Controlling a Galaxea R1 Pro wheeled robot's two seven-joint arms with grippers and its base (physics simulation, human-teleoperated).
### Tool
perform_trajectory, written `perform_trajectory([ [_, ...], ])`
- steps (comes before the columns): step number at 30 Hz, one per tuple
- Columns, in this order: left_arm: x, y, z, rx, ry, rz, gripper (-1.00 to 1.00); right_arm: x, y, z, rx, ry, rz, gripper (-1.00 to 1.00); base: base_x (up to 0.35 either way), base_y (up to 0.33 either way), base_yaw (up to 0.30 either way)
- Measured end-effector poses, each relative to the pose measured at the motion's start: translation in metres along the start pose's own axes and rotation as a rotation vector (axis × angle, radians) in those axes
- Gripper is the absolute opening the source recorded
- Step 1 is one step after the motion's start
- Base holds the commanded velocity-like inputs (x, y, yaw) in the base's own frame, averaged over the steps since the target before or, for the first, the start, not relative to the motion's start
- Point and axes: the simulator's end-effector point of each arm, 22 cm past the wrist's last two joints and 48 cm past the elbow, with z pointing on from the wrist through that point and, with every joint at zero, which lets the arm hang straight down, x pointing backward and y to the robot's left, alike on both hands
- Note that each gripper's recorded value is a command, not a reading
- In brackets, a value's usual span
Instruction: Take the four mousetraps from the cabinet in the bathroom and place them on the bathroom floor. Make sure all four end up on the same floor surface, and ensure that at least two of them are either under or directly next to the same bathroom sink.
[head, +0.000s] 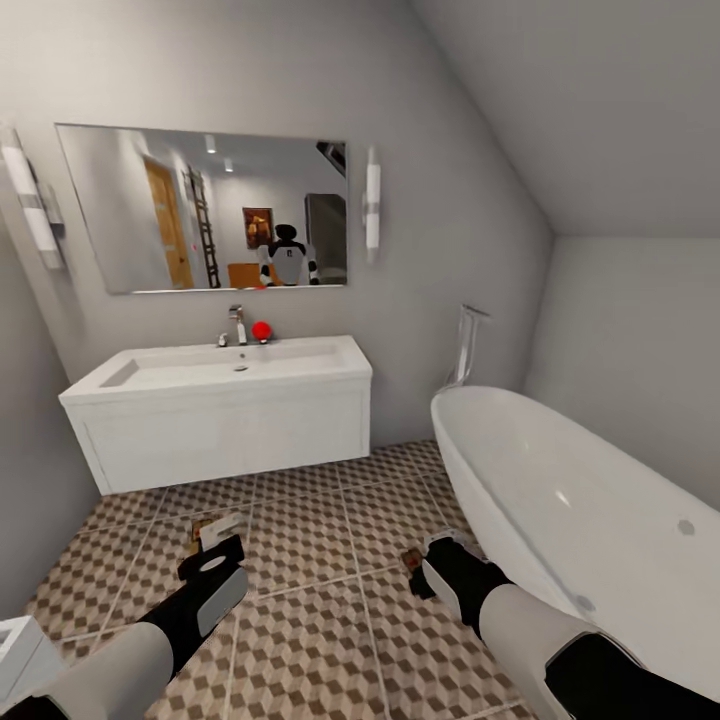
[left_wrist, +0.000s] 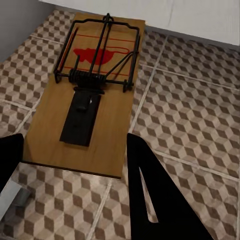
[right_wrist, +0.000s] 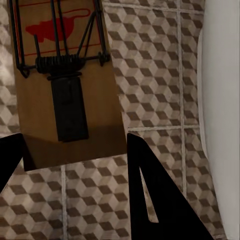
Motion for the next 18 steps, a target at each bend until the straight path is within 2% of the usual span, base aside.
perform_trajectory([
  [18, 0.0038, -0.0023, 0.0012, 0.019, 0.008, 0.006, -1.00, 0.0001, -0.0003, 0.0001, 0.000, 0.000, 0.000, -1.00, 0.323, 0.000, 0.275],
])
